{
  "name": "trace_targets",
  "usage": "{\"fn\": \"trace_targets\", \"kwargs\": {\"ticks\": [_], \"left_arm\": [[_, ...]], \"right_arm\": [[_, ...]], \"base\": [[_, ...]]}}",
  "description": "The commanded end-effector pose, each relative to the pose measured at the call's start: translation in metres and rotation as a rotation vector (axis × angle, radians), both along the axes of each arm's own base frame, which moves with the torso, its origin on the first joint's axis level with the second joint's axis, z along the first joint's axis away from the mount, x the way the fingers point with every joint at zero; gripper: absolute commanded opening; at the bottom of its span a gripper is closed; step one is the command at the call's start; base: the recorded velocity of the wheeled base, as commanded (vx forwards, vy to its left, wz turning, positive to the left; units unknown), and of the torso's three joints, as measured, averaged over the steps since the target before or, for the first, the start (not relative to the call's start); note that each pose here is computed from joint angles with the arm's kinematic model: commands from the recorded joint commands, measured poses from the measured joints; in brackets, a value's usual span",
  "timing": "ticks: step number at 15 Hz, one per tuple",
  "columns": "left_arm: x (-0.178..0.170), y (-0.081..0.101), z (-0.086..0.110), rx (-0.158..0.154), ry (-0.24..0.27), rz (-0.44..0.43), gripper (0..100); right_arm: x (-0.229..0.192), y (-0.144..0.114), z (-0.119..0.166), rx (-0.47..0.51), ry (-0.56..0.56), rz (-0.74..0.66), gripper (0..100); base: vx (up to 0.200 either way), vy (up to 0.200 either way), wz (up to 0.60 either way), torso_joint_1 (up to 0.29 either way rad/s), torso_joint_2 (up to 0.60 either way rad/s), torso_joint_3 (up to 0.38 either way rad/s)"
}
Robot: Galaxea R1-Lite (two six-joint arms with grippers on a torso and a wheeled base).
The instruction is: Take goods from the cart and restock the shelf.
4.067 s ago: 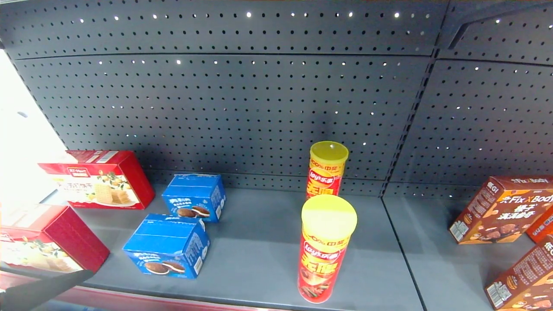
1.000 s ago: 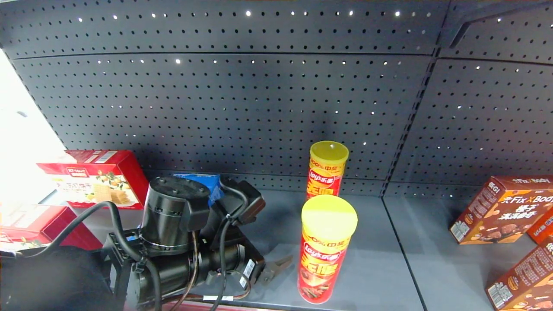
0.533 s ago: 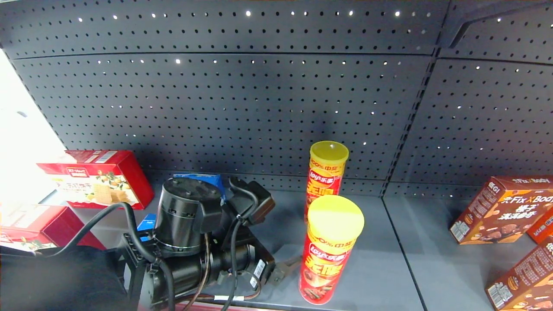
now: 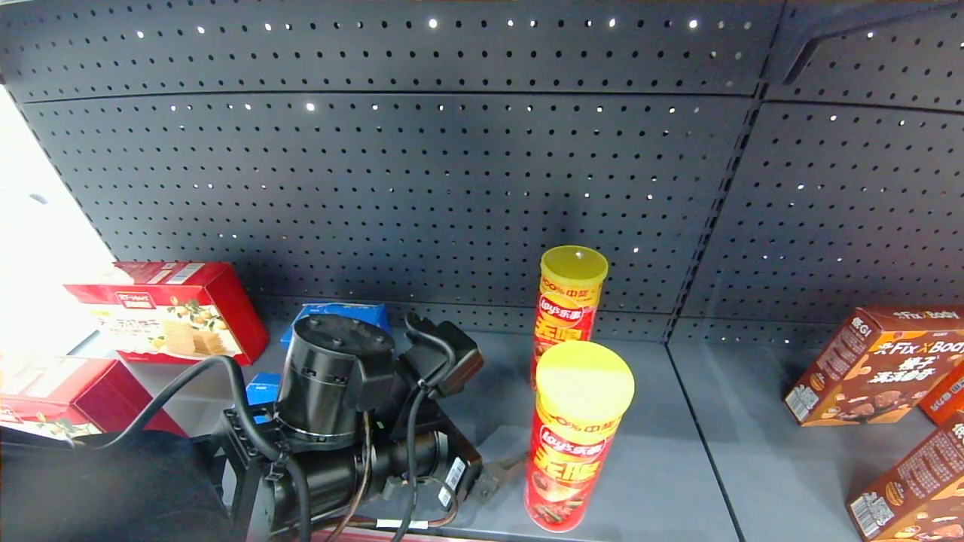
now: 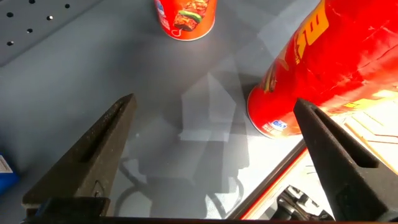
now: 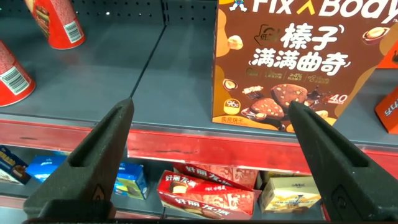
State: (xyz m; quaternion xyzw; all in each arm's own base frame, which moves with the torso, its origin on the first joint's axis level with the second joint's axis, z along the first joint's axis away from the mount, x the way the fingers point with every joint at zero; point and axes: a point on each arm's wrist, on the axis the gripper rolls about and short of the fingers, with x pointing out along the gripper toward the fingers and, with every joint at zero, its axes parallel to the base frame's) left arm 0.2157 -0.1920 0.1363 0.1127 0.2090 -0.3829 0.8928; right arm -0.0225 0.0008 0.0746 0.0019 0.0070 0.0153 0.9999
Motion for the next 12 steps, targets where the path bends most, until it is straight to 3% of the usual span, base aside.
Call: {"fn": "trace_targets", "kwargs": {"ticks": [1,12], "left_arm": [[-0.0003,-0.0005,0.0000,0.000,0.000,-0.001,100],[-0.0007,-0.0055,-0.0014,0.001,0.005,-0.013,100]], "right_arm": [[0.0001,0.0000,0.0000,0.001,0.001,0.002,100],[0.0001,0.0000,0.0000,-0.001,0.001,0.000,100]], "base": [[0.000,0.000,0.00,0.000,0.00,0.000],[0.000,0.000,0.00,0.000,0.00,0.000]]}}
